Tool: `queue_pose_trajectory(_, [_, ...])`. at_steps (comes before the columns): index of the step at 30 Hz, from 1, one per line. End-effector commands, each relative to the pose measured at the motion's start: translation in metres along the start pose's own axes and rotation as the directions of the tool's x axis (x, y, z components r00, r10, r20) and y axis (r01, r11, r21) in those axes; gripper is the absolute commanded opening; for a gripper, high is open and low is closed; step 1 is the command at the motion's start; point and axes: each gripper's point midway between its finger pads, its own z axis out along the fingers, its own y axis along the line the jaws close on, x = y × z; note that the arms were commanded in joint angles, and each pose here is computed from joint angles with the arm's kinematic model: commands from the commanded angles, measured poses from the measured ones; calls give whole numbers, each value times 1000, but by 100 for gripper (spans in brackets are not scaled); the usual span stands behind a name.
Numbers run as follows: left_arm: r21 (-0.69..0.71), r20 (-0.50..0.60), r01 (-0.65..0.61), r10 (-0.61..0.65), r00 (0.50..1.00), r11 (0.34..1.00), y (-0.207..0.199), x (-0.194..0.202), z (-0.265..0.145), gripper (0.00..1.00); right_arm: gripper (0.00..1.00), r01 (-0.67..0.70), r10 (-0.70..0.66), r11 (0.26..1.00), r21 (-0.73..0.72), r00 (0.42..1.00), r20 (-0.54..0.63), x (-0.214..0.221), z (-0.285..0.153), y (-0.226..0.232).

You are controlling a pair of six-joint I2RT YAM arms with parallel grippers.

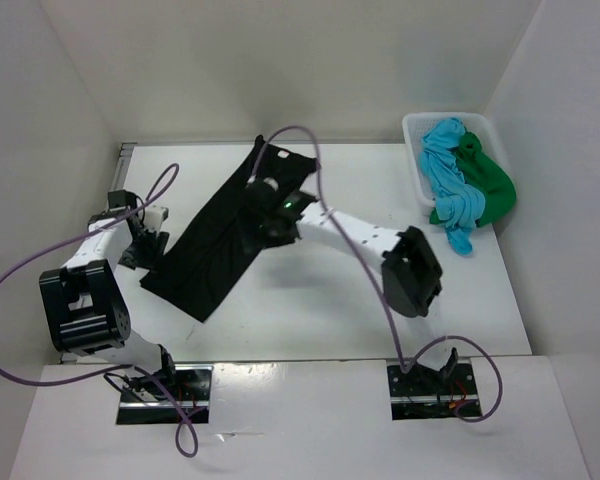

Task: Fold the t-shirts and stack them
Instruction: Rotate the tshirt 90 degrees

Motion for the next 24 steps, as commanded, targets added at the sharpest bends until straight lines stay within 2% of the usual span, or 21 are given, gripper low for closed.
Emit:
queue_pose_trajectory(1, [16,44,31,-32,999,999,-3,-5,0,68,81,-16,5,996,-93,993,-116,57,30,65])
queue_pose_trajectory(2, [30,63,30,-32,997,999,-4,-11,1,68,81,3,-16,993,-119,994,-107,56,28,84])
queue_pose_trajectory(3, [24,77,30,-32,996,999,-3,-15,2,68,81,31,-46,995,-93,986,-162,77,42,88])
queue_pose_trajectory(4, [34,78,29,-32,996,999,-4,-16,5,69,81,55,-72,991,-120,988,-140,75,37,110])
queue_pose_trajectory(6, [26,96,29,-31,995,999,0,-24,6,69,81,82,-100,991,-105,979,-179,92,51,118])
queue_pose_trajectory(8, [29,90,29,-31,995,999,1,-26,11,69,81,95,-117,985,-144,981,-153,87,47,142])
queue_pose_trajectory(9, [29,90,29,-31,995,999,1,-26,11,69,81,92,-112,990,-111,975,-194,98,60,138])
queue_pose_trajectory(11, [34,102,28,-31,994,999,0,-29,11,69,81,91,-115,986,-137,976,-183,98,56,160])
queue_pose_trajectory(14, [30,110,28,-31,993,999,1,-31,12,69,81,88,-111,990,-108,967,-229,115,70,168])
queue_pose_trajectory(17, [38,114,27,-31,993,999,-1,-31,14,69,81,130,-125,991,-1,949,-288,135,87,150])
queue_pose_trajectory(18, [38,114,27,-31,993,999,-1,-31,14,69,79,154,-153,988,-21,943,-296,138,91,151])
queue_pose_trajectory(20, [35,122,27,-31,992,999,0,-32,11,69,79,121,-118,993,-11,932,-344,152,95,150])
queue_pose_trajectory(24, [37,139,25,-30,990,999,-2,-31,3,70,77,121,-107,992,31,949,-297,137,86,144])
